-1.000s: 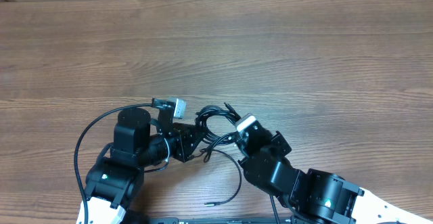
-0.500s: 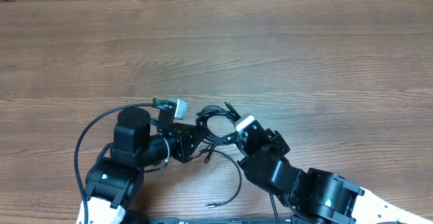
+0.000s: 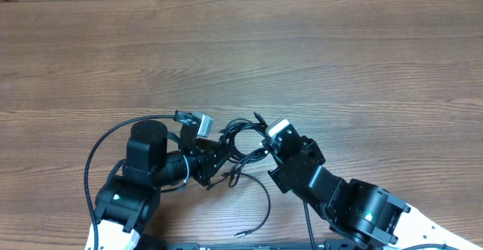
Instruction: Untangle cables
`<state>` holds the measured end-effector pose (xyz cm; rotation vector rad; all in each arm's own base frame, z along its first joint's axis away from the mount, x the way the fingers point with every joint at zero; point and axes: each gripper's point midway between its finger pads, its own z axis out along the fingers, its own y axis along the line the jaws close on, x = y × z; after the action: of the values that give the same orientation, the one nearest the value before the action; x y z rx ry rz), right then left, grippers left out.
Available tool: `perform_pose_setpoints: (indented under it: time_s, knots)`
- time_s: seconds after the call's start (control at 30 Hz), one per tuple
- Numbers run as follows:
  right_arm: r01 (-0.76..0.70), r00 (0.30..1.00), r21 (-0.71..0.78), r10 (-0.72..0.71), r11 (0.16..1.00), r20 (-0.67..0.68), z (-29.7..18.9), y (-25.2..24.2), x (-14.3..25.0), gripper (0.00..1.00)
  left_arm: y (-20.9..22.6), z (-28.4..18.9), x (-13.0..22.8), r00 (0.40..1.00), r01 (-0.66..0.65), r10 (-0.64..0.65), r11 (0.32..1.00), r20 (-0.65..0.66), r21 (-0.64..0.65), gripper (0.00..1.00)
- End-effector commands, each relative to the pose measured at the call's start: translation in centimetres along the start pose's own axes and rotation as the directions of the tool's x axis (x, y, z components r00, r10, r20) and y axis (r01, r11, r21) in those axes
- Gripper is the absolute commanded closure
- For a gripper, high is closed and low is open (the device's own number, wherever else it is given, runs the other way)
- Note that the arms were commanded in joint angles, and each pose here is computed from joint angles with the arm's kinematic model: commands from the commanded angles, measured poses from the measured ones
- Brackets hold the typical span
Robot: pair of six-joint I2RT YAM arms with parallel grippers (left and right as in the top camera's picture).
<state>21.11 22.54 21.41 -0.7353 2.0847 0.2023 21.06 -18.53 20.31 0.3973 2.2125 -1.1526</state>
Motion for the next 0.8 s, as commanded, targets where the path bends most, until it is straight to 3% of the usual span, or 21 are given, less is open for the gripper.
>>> perform_pose_setpoints:
  time_s: [0.0, 0.13, 0.2, 0.3, 0.37, 0.57, 0.77]
  knots:
    - [-0.022, 1.0, -0.062, 0.023, 0.998, 0.005, -0.5, 0.6, -0.8, 0.96, -2.5, -0.4, -0.7, 0.997, -0.072, 0.072, 0.991, 0.01, 0.116, 0.96]
    - [-0.139, 0.989, 0.167, 0.147, 0.976, -0.033, 0.1, -4.4, 0.6, 0.96, -6.0, -1.1, -1.1, 0.988, -0.153, 0.15, 0.943, 0.033, 0.295, 0.96]
    - [-0.257, 0.96, 0.341, 0.279, 0.904, -0.018, -0.1, -8.5, 1.8, 0.96, -8.1, -1.9, -1.3, 0.975, -0.218, 0.212, 0.888, 0.059, 0.404, 0.96]
    - [-0.39, 0.906, 0.441, 0.423, 0.808, 0.025, -0.3, -12.1, 2.9, 0.96, -9.4, -2.6, -1.2, 0.964, -0.259, 0.254, 0.844, 0.077, 0.47, 0.96]
    - [-0.461, 0.863, 0.487, 0.502, 0.742, 0.052, -0.5, -14.3, 3.7, 0.96, -9.3, -2.6, -1.3, 0.966, -0.253, 0.246, 0.848, 0.075, 0.466, 0.96]
    - [-0.581, 0.766, 0.458, 0.642, 0.673, 0.029, -0.1, -16.7, 5.4, 0.96, -8.2, -2.7, -2.0, 0.979, -0.201, 0.188, 0.88, 0.073, 0.431, 0.96]
    - [-0.574, 0.785, 0.3, 0.617, 0.761, -0.062, 1.0, -14.4, 4.6, 0.96, -5.0, -1.9, -2.1, 0.995, -0.094, 0.083, 0.953, 0.052, 0.287, 0.96]
